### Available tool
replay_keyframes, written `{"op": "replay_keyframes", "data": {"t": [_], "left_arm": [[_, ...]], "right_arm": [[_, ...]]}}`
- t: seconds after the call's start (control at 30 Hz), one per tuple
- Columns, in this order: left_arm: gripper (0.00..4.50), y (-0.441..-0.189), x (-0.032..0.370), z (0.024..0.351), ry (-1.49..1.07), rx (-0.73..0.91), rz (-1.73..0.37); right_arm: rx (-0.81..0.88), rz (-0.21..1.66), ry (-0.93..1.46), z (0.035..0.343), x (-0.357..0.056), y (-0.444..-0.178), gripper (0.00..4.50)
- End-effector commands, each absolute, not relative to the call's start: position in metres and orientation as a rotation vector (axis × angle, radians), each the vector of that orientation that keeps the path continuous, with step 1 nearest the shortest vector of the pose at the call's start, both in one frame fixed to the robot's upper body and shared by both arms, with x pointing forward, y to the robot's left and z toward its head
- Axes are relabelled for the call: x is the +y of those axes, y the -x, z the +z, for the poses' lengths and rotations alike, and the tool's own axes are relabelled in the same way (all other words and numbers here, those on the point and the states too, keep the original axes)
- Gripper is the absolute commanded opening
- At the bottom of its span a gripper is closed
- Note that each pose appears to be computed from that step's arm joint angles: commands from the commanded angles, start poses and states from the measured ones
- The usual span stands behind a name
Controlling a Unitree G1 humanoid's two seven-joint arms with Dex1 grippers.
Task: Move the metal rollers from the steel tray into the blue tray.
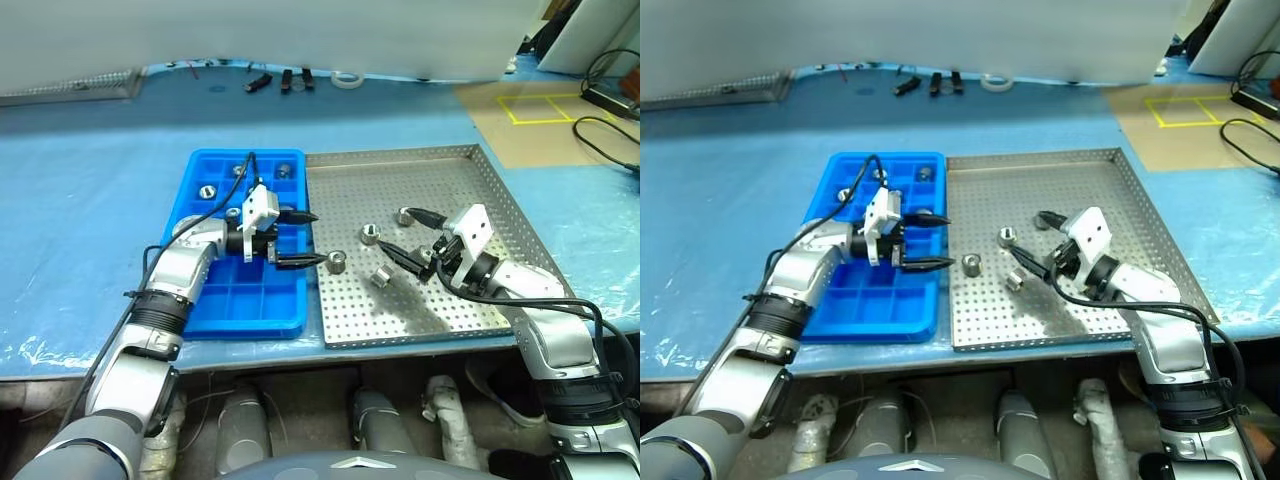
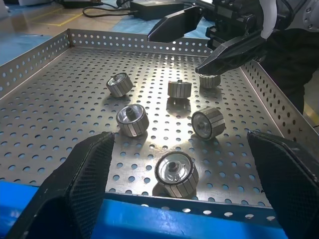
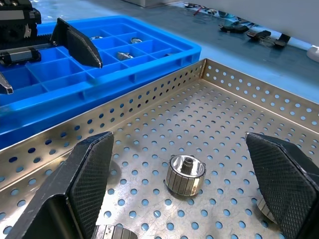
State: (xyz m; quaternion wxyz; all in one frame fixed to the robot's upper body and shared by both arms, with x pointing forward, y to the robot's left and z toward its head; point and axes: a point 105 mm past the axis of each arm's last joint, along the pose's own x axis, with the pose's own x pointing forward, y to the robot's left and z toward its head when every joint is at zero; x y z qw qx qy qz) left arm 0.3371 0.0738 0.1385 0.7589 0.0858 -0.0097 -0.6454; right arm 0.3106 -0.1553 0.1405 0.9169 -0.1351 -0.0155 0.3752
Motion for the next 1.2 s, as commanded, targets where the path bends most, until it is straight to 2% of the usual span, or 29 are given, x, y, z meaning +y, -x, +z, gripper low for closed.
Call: {"op": "replay_keyframes", "data": {"t": [0.03, 0.83, 1.2], "left_arm": [[4.50, -0.335, 0.075, 0.153, -0.192, -0.076, -1.416], [4.50, -0.335, 0.063, 0.159, -0.227, -0.036, -1.463], [4.50, -0.348, 0.031, 0.162, -0.529, 0.140, -1.640]], "right_arm": [[-0.094, 0.776, 0.287, 0.157, -0.158, -0.307, 4.46], [-0.087, 0.809, 0.283, 0.159, -0.158, -0.301, 4.46], [-0.067, 0.833, 0.308, 0.159, -0.155, -0.286, 4.46]]}}
